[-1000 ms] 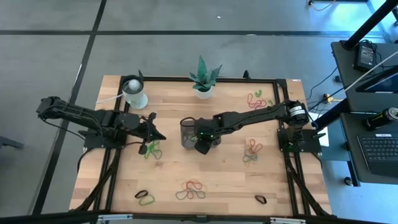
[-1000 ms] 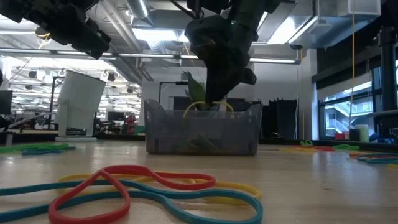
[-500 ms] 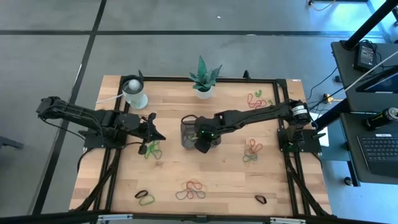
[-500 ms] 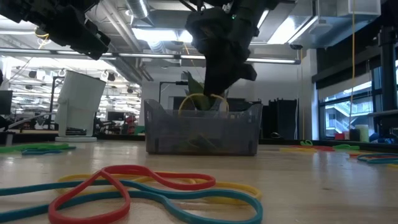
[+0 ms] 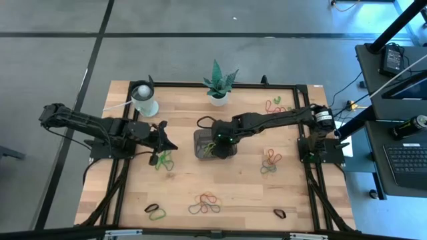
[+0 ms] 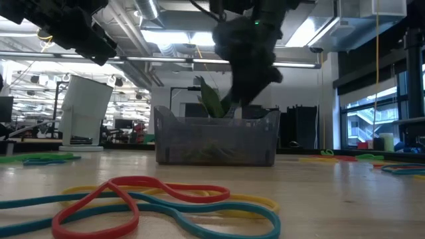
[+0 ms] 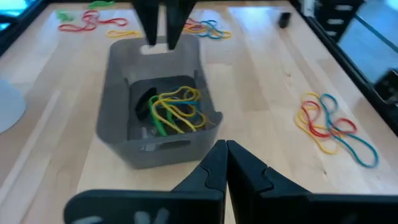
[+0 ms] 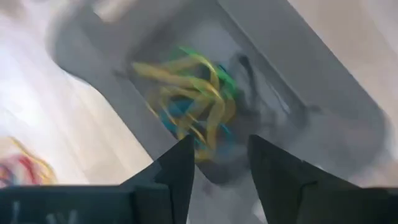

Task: Pick and place rubber bands into bin
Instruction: Put the green rubber band into the black bin

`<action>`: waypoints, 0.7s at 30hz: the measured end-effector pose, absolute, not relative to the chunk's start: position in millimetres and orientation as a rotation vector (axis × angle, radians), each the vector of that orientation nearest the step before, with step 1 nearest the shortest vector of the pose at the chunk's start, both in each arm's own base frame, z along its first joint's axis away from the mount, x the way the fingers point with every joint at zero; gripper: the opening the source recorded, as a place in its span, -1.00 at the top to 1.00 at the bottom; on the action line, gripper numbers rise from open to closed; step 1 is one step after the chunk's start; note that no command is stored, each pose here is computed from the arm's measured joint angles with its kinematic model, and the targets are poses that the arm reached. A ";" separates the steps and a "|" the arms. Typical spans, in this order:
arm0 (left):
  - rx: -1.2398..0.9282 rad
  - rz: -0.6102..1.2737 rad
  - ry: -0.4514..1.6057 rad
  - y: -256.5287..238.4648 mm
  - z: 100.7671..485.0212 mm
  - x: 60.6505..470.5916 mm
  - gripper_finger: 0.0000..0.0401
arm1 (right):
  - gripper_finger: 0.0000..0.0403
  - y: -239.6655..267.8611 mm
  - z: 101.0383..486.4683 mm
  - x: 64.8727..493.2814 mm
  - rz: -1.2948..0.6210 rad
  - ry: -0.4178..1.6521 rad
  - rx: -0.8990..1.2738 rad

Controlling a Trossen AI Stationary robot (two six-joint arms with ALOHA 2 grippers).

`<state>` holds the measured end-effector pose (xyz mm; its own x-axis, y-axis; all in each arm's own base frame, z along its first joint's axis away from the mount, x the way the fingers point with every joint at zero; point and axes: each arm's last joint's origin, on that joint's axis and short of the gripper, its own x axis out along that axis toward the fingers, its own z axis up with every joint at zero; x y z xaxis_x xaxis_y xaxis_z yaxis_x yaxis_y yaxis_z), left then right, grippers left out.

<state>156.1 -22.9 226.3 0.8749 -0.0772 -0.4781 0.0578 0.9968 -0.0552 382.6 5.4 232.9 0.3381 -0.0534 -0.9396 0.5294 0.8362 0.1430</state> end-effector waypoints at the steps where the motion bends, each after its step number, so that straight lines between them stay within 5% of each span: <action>1: -0.049 -0.055 0.500 -22.7 226.3 156.2 0.99 | 0.21 4.3 236.3 378.5 -0.409 1.186 0.459; 9: -0.074 0.031 0.488 -26.5 233.1 160.2 0.99 | 0.29 5.3 287.3 340.8 -0.438 1.045 0.303; 21: -0.101 0.140 0.681 -38.6 263.8 190.9 0.99 | 0.56 14.9 279.3 187.6 -0.406 0.812 0.487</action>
